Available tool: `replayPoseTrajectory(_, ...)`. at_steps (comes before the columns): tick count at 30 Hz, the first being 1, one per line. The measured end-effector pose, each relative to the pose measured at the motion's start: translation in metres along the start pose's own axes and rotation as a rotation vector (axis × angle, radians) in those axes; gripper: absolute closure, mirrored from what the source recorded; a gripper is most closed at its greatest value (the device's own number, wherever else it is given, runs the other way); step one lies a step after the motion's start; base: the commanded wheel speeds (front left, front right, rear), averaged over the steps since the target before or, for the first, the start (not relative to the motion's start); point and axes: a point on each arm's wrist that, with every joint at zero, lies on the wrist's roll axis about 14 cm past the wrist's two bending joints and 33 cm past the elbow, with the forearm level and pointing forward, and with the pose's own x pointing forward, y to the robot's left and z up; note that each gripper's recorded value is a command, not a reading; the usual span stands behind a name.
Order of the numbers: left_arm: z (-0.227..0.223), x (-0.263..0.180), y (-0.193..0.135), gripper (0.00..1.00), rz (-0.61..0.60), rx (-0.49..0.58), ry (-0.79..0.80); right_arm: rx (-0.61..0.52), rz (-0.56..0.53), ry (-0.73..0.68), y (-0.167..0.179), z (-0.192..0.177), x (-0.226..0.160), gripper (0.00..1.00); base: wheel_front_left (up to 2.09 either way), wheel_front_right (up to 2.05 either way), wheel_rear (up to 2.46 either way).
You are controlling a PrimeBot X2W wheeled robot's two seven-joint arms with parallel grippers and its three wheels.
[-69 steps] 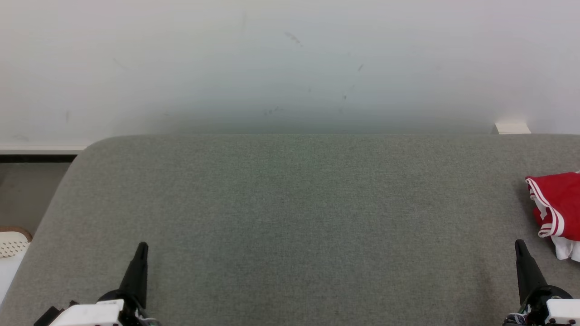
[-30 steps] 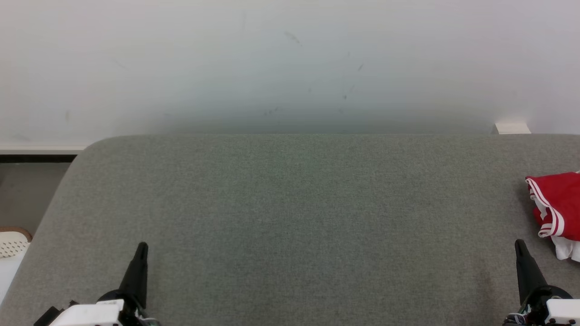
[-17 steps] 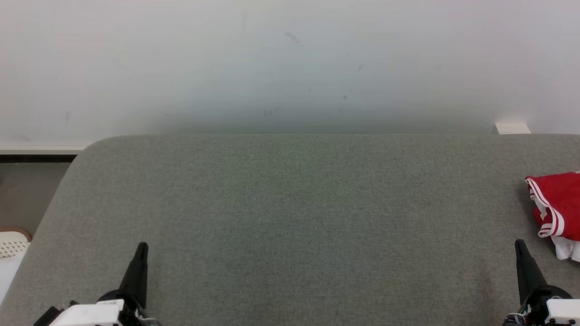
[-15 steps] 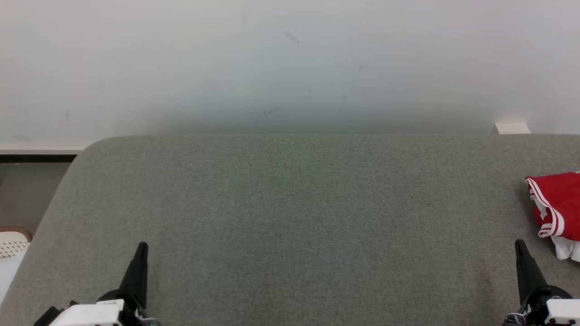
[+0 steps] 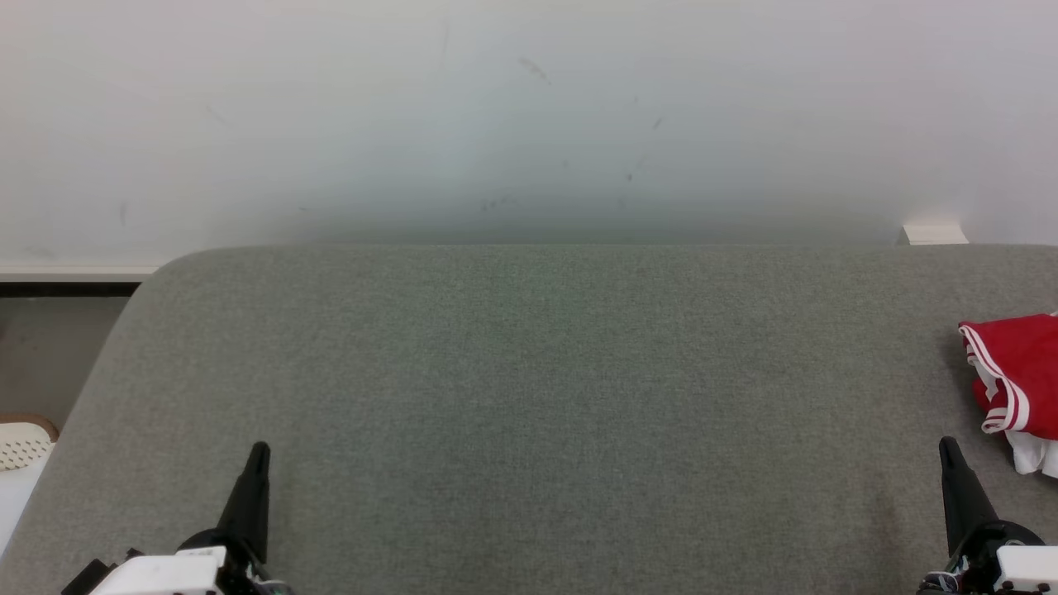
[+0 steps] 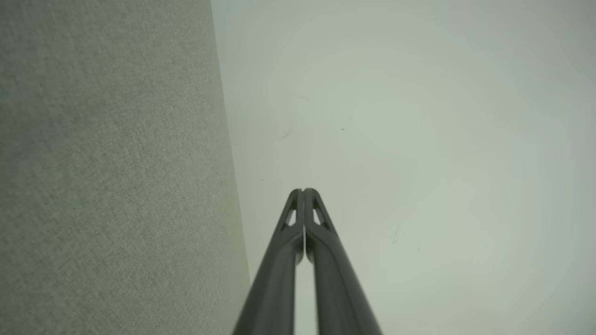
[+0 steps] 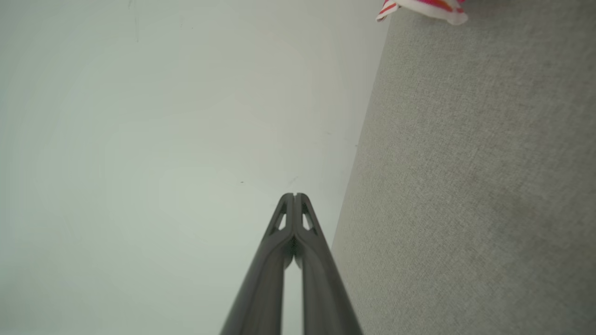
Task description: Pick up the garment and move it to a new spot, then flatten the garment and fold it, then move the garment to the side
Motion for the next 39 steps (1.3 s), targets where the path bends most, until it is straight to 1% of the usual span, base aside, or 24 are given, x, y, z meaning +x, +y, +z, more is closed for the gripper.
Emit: replayPoseTrajectory(39, 0.0, 0.0, 0.0, 1.0, 0.0, 0.0, 0.0, 0.0, 0.0, 0.0, 0.0, 0.0001, 0.0, 1.0, 0.0, 0.0, 0.0)
